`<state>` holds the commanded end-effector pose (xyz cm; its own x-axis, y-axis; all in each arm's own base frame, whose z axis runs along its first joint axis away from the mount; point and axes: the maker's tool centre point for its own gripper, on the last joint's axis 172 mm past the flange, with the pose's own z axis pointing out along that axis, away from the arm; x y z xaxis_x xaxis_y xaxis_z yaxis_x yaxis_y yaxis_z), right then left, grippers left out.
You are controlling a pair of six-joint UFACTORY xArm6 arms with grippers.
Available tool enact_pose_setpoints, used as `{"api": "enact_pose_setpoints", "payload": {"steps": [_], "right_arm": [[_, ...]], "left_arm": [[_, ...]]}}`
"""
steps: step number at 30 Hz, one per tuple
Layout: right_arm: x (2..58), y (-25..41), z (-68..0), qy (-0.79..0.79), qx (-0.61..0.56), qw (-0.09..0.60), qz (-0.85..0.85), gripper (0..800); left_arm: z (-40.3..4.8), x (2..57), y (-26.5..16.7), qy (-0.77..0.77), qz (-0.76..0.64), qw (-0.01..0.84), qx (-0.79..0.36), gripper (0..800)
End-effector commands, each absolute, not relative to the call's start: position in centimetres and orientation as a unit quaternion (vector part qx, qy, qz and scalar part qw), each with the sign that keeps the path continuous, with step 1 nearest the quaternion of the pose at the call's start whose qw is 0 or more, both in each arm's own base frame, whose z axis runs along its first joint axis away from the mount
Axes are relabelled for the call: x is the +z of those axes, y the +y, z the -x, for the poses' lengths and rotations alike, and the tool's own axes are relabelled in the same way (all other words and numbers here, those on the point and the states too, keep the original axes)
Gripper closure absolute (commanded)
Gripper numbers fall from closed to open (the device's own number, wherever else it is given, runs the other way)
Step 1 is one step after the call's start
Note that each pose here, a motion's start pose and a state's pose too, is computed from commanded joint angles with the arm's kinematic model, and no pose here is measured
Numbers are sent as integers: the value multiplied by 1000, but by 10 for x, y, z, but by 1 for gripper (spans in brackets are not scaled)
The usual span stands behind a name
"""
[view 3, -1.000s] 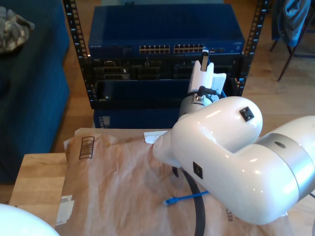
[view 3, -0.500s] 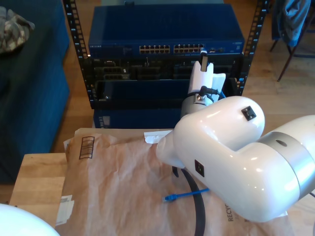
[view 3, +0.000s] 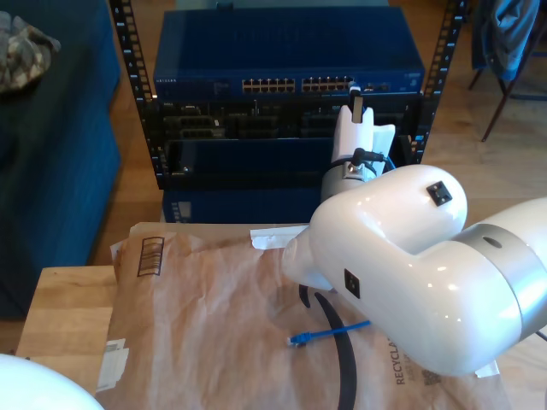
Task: Grab the cable and plug it in
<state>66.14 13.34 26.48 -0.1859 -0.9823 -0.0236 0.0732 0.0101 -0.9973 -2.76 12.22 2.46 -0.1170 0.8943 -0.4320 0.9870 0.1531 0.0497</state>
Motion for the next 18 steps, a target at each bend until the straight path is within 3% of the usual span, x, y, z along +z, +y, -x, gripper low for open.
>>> {"api": "enact_pose_setpoints", "payload": {"steps": [18], "right_arm": [[265, 137, -655, 535, -547, 484, 425, 800]], "left_arm": [[28, 25, 122, 737, -638, 184, -126, 0]]}}
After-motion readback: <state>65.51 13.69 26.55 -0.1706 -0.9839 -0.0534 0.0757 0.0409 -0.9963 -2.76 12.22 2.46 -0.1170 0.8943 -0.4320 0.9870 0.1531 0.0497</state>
